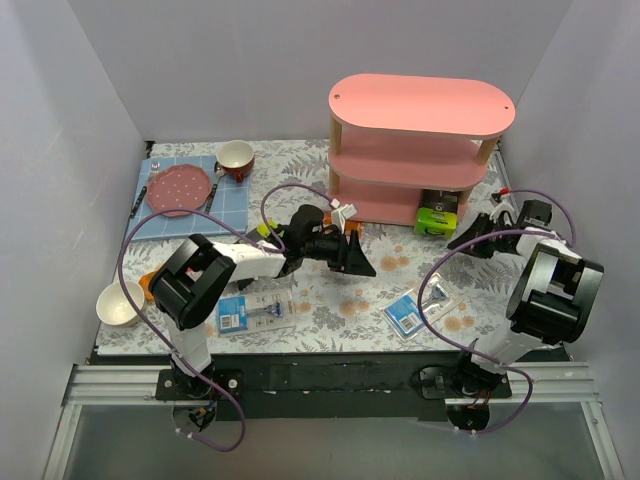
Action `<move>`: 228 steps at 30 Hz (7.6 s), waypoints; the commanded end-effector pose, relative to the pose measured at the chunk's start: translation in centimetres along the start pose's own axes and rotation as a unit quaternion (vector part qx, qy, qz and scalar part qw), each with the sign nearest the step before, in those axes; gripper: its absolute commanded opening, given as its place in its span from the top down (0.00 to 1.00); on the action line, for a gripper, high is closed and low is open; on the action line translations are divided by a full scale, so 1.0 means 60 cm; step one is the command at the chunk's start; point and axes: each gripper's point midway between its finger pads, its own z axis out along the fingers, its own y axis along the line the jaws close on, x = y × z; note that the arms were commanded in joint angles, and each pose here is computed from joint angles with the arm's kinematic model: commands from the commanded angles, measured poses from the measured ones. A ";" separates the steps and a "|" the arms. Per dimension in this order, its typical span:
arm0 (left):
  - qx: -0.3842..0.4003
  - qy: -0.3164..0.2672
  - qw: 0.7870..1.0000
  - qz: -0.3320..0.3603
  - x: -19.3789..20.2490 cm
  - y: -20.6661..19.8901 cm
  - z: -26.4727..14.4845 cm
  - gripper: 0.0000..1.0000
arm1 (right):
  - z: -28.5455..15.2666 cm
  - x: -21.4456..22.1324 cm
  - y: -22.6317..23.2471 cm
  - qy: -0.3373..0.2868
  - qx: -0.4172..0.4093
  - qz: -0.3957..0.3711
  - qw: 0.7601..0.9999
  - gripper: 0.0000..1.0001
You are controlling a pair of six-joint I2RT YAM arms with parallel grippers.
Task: Place and organize the shaving razors onto the shelf
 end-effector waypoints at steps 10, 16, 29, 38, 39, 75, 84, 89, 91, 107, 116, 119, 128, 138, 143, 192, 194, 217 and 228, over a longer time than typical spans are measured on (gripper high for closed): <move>-0.056 -0.010 0.997 0.048 0.006 0.015 -0.027 0.52 | 0.053 -0.059 0.004 -0.024 -0.017 0.008 1.000 0.99; -0.062 -0.003 0.996 0.057 0.009 0.014 -0.034 0.52 | 0.071 -0.133 -0.011 -0.051 -0.014 0.004 0.999 0.99; -0.154 0.020 0.974 0.164 -0.003 0.031 -0.094 0.35 | 0.011 -0.010 0.026 0.010 0.004 -0.008 1.000 0.62; -0.364 0.055 0.873 0.320 -0.103 0.088 -0.268 0.02 | -0.049 0.066 0.119 0.013 0.006 -0.068 0.998 0.02; -0.385 0.087 0.869 0.299 -0.090 0.111 -0.294 0.02 | -0.048 0.067 0.129 0.013 0.008 -0.085 0.996 0.02; -0.285 0.214 0.913 0.199 -0.030 0.254 -0.250 0.52 | 0.108 0.130 0.403 0.088 -0.098 -0.402 0.906 0.02; -0.303 0.071 0.902 0.301 -0.163 0.136 -0.196 0.44 | 0.071 0.142 0.357 0.080 -0.070 -0.396 0.912 0.02; -0.314 -0.075 0.901 0.290 -0.178 0.000 -0.286 0.31 | 0.107 0.139 0.351 0.098 -0.075 -0.389 0.913 0.02; -0.256 -0.070 0.930 0.253 -0.109 -0.030 -0.284 0.31 | 0.134 0.142 0.346 0.108 -0.075 -0.389 0.912 0.02; -0.153 0.020 0.988 0.019 0.179 0.046 -0.208 1.00 | 0.262 0.154 0.328 0.172 -0.070 -0.431 0.883 0.02; -0.275 -0.036 0.961 -0.007 0.123 0.134 -0.206 1.00 | 0.231 0.254 0.355 0.242 -0.198 -0.373 0.874 0.02; -0.316 -0.062 0.947 -0.016 0.089 0.161 -0.219 1.00 | 0.221 0.269 0.372 0.245 -0.213 -0.368 0.871 0.02; -0.377 -0.126 0.917 -0.020 -0.002 0.219 -0.267 0.95 | 0.170 0.353 0.425 0.265 -0.251 -0.374 0.853 0.03; -0.265 -0.109 0.951 -0.112 0.043 0.126 -0.273 0.39 | 0.132 0.275 0.397 0.192 -0.160 -0.399 0.882 0.02; -0.147 -0.084 0.977 -0.126 0.074 0.074 -0.244 0.44 | 0.144 0.250 0.383 0.170 -0.128 -0.408 0.888 0.02; -0.175 -0.145 0.931 -0.287 0.062 0.156 -0.205 1.00 | 0.198 0.305 0.440 0.249 -0.204 -0.199 0.926 0.06; -0.168 -0.153 0.931 -0.285 0.053 0.159 -0.214 1.00 | 0.193 0.306 0.430 0.249 -0.195 -0.197 0.928 0.06; -0.046 -0.069 0.983 -0.161 0.066 0.047 -0.225 1.00 | 0.253 0.273 0.468 0.306 -0.235 -0.006 0.923 0.02; -0.059 -0.058 0.986 -0.147 0.066 0.048 -0.219 0.97 | 0.224 0.309 0.436 0.307 -0.214 -0.017 0.927 0.02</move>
